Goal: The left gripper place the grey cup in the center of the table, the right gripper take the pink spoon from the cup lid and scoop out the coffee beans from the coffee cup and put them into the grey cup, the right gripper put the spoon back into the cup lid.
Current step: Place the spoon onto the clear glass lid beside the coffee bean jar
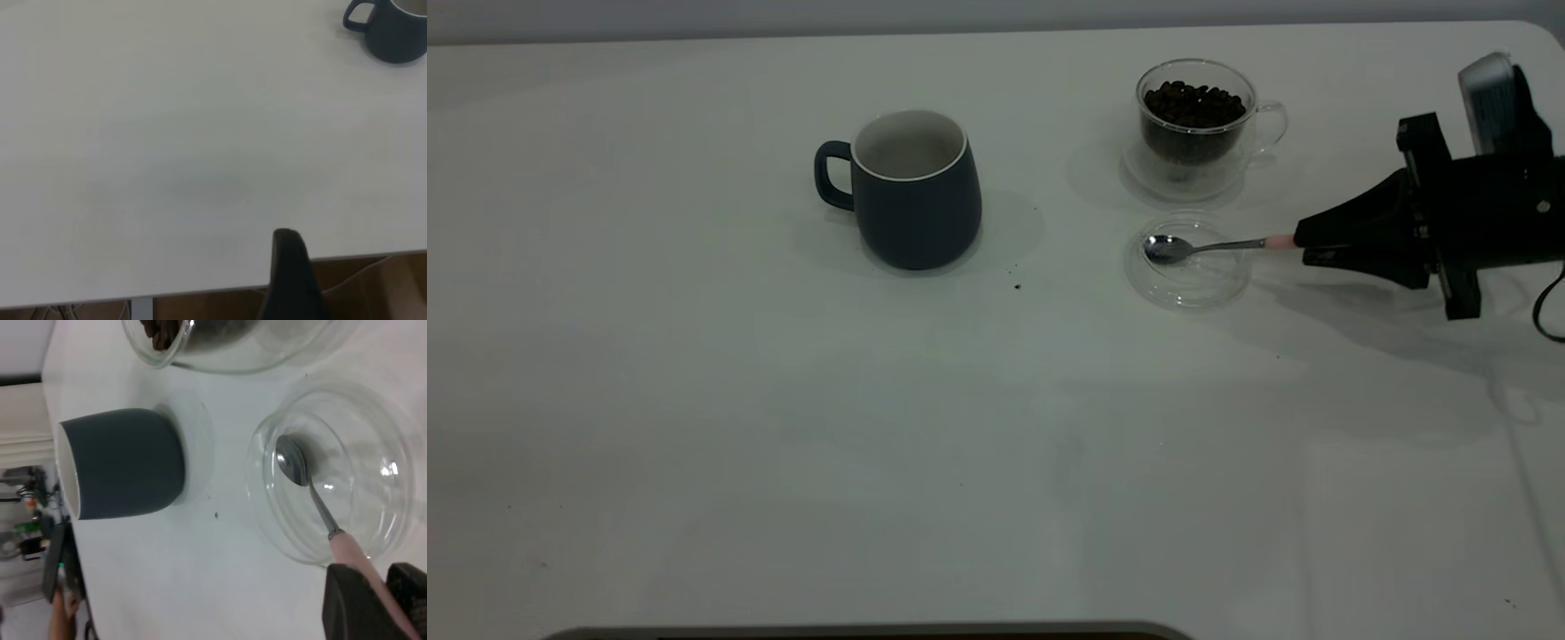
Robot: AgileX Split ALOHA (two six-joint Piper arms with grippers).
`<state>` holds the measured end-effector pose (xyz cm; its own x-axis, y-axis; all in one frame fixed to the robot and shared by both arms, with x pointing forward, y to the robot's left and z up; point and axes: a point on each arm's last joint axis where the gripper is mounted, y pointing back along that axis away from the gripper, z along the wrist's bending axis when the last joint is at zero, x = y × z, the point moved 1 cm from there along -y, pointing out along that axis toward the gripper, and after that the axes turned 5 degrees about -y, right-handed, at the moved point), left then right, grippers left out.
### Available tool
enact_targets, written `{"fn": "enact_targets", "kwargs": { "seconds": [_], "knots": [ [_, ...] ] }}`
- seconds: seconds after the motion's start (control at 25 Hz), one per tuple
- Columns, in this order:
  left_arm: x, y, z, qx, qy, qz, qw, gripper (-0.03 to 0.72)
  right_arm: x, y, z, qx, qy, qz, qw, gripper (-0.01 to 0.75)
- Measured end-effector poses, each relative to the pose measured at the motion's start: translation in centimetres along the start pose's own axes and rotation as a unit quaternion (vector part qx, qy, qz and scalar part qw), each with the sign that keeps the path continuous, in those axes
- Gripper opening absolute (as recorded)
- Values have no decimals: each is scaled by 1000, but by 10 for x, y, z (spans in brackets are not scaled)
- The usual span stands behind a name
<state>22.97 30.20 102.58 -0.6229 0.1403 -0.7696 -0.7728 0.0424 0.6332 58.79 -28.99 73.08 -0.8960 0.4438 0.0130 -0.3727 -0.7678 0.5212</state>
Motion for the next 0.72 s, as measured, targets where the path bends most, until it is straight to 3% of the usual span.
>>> {"fn": "enact_targets", "kwargs": {
  "seconds": [0.56, 0.72],
  "knots": [
    [0, 0, 0, 0, 0, 0, 1000, 565, -1, -7, -7, -23, 8, -9, 1000, 107],
    [0, 0, 0, 0, 0, 0, 1000, 565, -1, -7, -8, -19, 8, -11, 1000, 190]
  ]
}}
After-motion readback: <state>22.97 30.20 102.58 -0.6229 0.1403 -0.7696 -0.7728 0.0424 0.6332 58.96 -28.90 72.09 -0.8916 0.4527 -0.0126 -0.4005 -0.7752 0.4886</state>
